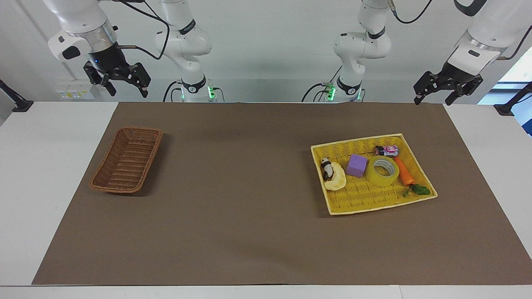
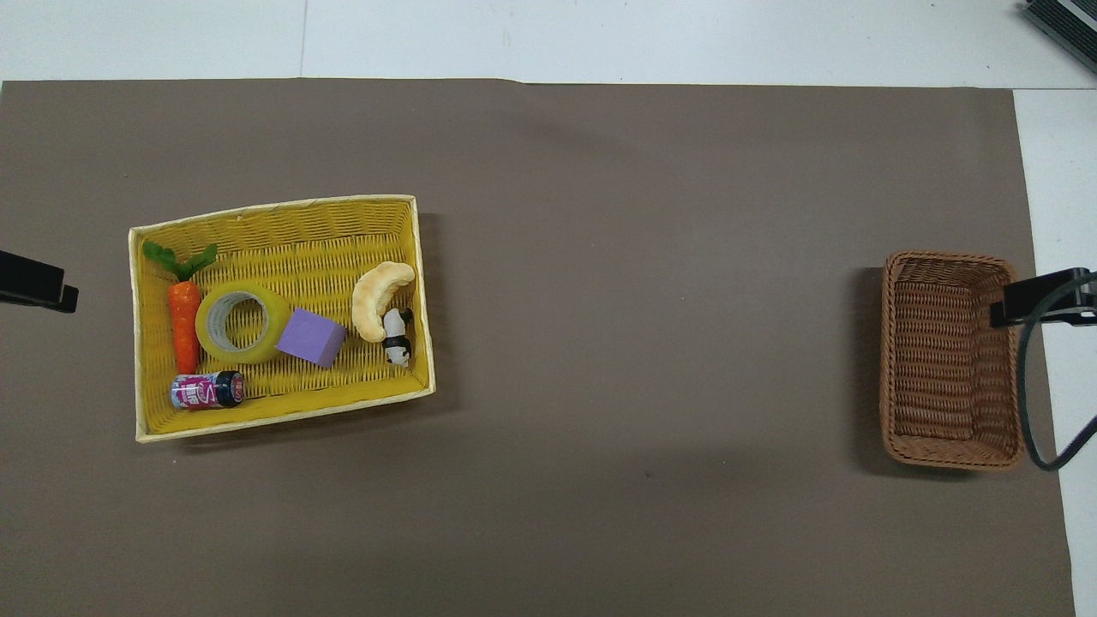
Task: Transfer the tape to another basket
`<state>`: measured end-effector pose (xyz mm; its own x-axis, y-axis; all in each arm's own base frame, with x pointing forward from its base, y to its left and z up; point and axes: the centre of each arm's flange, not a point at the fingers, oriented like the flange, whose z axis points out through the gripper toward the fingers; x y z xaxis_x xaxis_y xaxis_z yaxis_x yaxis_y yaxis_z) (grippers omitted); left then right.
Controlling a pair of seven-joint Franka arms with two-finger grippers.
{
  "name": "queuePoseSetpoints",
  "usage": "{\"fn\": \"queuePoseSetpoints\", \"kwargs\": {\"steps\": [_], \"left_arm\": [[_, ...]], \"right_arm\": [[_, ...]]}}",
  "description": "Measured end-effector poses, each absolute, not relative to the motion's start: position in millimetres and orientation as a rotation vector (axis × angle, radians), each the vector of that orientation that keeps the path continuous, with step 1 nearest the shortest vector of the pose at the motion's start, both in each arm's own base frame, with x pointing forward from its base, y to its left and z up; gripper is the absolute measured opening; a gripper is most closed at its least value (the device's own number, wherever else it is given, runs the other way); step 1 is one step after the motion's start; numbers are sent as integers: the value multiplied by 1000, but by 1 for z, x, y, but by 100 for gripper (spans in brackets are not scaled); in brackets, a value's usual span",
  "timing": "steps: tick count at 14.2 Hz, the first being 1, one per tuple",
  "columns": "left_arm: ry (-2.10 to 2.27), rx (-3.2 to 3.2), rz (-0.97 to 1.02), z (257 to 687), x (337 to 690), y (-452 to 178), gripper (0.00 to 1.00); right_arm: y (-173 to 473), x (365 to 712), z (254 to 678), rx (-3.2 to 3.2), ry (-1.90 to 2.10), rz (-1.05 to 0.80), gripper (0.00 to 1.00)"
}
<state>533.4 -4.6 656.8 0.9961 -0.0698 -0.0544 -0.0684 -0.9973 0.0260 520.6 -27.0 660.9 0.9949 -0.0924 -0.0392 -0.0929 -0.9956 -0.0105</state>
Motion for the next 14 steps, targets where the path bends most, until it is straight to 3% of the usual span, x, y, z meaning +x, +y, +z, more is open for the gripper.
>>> {"fn": "queuePoseSetpoints", "kwargs": {"steps": [14], "left_arm": [[-107,3111,-72,640,531,-3,100]], "right_arm": [[-27,521,661,-3125,145,61,100]]}}
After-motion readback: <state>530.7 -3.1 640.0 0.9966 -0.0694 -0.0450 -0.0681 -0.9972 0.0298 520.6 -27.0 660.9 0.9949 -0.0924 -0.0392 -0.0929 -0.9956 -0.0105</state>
